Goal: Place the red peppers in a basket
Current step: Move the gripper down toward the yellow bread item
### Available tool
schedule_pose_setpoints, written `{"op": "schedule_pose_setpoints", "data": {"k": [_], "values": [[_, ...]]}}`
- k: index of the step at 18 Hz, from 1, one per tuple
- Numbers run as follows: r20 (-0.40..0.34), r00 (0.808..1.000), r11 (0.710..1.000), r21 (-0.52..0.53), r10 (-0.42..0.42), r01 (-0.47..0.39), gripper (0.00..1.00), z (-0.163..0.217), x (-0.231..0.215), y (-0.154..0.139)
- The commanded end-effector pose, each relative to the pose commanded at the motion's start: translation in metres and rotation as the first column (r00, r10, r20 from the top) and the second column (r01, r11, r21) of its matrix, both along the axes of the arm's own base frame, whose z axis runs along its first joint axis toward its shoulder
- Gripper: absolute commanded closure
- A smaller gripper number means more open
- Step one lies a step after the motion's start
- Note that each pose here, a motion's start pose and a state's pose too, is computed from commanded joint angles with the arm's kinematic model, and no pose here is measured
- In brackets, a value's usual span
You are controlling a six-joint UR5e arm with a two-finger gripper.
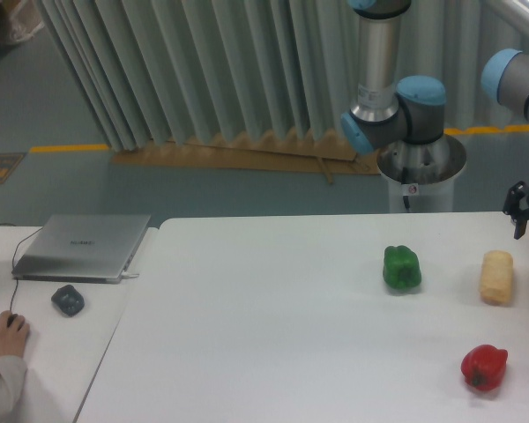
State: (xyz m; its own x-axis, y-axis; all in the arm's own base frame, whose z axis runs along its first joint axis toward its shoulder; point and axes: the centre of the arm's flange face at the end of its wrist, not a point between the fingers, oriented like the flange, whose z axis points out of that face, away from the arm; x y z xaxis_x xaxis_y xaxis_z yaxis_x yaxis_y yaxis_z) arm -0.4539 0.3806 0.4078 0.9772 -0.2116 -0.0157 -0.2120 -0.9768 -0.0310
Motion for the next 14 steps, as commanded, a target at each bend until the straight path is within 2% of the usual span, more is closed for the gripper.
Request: {"op": "schedule_pose_setpoints", "data": {"k": [5, 10, 14], "values": [[-0.014, 1.000, 1.000, 0.009, 0.000, 0.000, 0.00, -0.005, 0.000, 0.001], [-0.018, 1.000, 1.000, 0.015, -0.020, 0.020, 0.00, -0.014, 0.014, 0.015], [-0.028, 1.000, 1.000, -0.017, 0.000, -0.001, 0.00, -0.018, 0.011, 0.013]]}}
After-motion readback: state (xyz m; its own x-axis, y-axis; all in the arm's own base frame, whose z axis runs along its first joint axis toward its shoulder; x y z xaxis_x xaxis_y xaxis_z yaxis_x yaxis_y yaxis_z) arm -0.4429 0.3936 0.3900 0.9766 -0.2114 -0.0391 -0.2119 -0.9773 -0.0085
